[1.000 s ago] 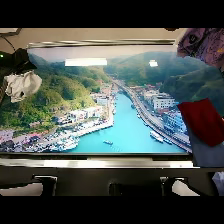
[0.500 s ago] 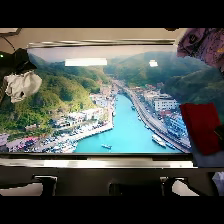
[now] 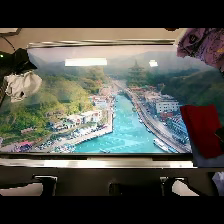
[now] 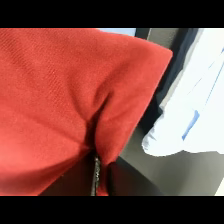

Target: Fold the clothes and pants, and hang the long-sleeved shirts on hangers.

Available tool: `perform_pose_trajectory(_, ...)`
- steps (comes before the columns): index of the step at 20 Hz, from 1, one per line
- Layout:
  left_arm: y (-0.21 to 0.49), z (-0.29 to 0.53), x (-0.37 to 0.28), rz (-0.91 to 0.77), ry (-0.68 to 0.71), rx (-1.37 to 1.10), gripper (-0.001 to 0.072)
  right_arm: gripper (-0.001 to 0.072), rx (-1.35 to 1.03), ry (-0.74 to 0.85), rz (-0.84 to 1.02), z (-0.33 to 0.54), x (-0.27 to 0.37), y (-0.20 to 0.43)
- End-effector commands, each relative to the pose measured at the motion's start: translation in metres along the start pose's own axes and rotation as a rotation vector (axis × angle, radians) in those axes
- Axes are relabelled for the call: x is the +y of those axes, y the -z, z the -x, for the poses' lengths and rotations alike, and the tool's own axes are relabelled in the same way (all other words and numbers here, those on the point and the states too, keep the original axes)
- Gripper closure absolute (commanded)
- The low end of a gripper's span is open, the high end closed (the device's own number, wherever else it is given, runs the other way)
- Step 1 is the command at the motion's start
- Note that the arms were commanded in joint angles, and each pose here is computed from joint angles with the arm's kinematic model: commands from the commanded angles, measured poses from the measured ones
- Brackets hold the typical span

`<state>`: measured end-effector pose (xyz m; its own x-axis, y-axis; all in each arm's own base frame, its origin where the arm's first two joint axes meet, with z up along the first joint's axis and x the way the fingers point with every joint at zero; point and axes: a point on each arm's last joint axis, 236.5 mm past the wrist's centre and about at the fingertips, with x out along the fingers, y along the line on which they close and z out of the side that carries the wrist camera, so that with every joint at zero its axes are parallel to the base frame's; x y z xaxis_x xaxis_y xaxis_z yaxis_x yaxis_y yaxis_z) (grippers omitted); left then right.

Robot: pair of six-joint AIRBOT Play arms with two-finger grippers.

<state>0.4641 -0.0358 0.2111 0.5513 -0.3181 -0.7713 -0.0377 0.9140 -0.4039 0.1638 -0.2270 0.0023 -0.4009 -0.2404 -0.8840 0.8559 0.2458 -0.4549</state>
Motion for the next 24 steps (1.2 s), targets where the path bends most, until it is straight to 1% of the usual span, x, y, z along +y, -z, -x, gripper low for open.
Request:
perform_pose_trajectory(1, 0.0, 0.0, 0.0, -0.001, 0.0, 0.001, 0.0689, 0.0636, 0.009, 0.022, 0.002, -0.002, -0.005, 0.003)
perform_pose_trajectory(4, 0.0, 0.0, 0.0, -0.001, 0.0, 0.001, 0.0689, 0.0631, 0.014, 0.043, 0.008, -0.006, -0.008, 0.005)
perform_pose_trajectory(5, 0.0, 0.0, 0.0, -0.001, 0.0, 0.001, 0.0689, 0.0616, 0.012, 0.041, 0.008, -0.006, -0.008, 0.005)
perform_pose_trajectory(7, 0.0, 0.0, 0.0, -0.001, 0.0, 0.001, 0.0689, 0.0493, 0.014, 0.045, 0.008, -0.005, -0.009, 0.005)
perform_pose_trajectory(9, 0.0, 0.0, 0.0, 0.0, 0.0, 0.001, 0.0689, 0.0211, 0.013, 0.042, 0.031, -0.005, -0.008, 0.005)
perform_pose_trajectory(10, 0.0, 0.0, 0.0, 0.0, 0.0, 0.001, 0.0689, 0.0184, 0.002, 0.029, 0.069, -0.004, -0.006, 0.002)
perform_pose_trajectory(11, 0.0, 0.0, 0.0, 0.0, 0.0, 0.001, 0.0689, 0.0184, -0.024, 0.003, 0.095, 0.0, -0.002, -0.004)
perform_pose_trajectory(12, 0.0, 0.0, 0.0, 0.0, 0.0, 0.001, 0.0689, 0.0185, -0.066, -0.045, 0.101, 0.008, 0.007, -0.015)
perform_pose_trajectory(13, 0.0, 0.0, 0.0, 0.0, 0.0, 0.001, 0.0689, 0.0187, -0.128, -0.136, 0.115, 0.023, 0.022, -0.029)
perform_pose_trajectory(14, 0.0, 0.0, 0.0, 0.0, 0.0, 0.0, 0.0689, 0.019, -0.196, -0.241, 0.136, 0.044, 0.04, -0.042)
perform_pose_trajectory(15, 0.0, 0.0, 0.0, 0.0, 0.0, 0.001, 0.0689, 0.0277, -0.277, -0.373, 0.156, 0.073, 0.062, -0.054)
perform_pose_trajectory(16, 0.0, 0.0, -0.001, 0.0, 0.001, 0.0, 0.0689, 0.041, -0.362, -0.495, 0.193, 0.106, 0.084, -0.062)
perform_pose_trajectory(17, 0.001, 0.001, -0.002, -0.001, 0.004, 0.003, 0.0689, 0.047, -0.45, -0.605, 0.249, 0.144, 0.106, -0.064)
perform_pose_trajectory(18, 0.002, 0.002, -0.003, -0.001, 0.007, 0.004, 0.0689, 0.0505, -0.524, -0.69, 0.327, 0.179, 0.128, -0.058)
perform_pose_trajectory(19, 0.002, 0.004, -0.004, -0.004, 0.008, 0.0, 0.0689, 0.0586, -0.587, -0.758, 0.421, 0.209, 0.148, -0.044)
perform_pose_trajectory(20, 0.001, 0.008, -0.006, -0.008, 0.01, -0.01, 0.069, 0.0614, -0.645, -0.818, 0.521, 0.238, 0.169, -0.022)
perform_pose_trajectory(21, 0.001, 0.014, -0.008, -0.021, 0.011, -0.02, 0.069, 0.066, -0.69, -0.862, 0.616, 0.262, 0.187, 0.003)
perform_pose_trajectory(22, 0.0, 0.02, -0.011, -0.056, 0.012, -0.034, 0.069, 0.0685, -0.733, -0.899, 0.723, 0.283, 0.203, 0.034)
perform_pose_trajectory(24, 0.0, 0.036, -0.013, -0.116, -0.009, -0.066, 0.069, 0.0685, -0.792, -0.953, 0.921, 0.311, 0.227, 0.1)
